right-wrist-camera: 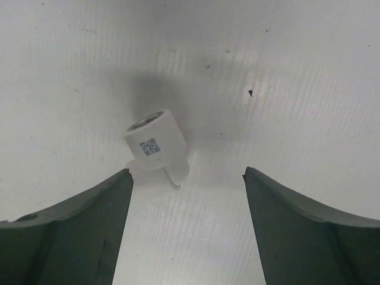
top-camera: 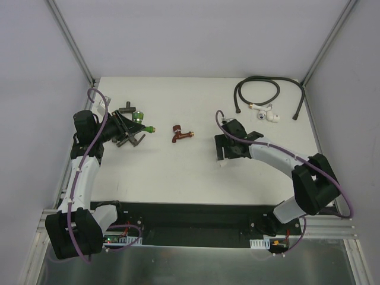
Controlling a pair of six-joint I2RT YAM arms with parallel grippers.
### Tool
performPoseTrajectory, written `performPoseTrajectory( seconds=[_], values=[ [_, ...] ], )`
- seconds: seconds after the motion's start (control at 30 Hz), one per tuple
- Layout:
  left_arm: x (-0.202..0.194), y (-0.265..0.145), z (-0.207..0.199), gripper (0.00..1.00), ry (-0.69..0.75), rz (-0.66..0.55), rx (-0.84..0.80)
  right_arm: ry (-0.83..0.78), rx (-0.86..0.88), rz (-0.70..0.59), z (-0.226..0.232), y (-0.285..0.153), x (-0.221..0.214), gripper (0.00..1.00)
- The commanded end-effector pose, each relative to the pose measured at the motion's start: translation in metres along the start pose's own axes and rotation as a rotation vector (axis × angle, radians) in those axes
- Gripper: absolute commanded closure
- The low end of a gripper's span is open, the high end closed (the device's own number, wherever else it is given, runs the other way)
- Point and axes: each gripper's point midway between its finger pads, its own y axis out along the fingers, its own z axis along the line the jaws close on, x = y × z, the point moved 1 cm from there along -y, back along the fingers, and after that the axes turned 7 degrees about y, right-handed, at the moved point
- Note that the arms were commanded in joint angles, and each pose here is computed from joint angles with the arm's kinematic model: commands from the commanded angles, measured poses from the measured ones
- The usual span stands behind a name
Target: Install the water faucets
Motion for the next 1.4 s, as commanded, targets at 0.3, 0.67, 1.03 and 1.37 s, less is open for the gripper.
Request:
performPoseTrajectory(
  seconds=[0.3, 0.67, 1.03, 1.37],
  values=[
    [0.012, -0.004, -0.015, 1.00, 0.070, -0.019, -0.050, 0.213, 0.143, 0.014, 0.020, -0.012, -0.001, 0.27],
    [0.012, -0.004, -0.014, 1.00, 0.072, -0.021, -0.045, 0.262, 0.066, 0.053, 0.015, 0.018, -0.013, 0.36],
    [0.012, -0.003, -0.013, 1.00, 0.067, -0.018, -0.043, 0.128, 0.024, 0.082, 0.002, 0.019, -0.021, 0.41],
    [0.011, -0.002, -0.012, 1.00, 0.064, -0.013, -0.044, 0.050, -0.051, 0.098, -0.016, 0.014, -0.027, 0.40]
  ],
)
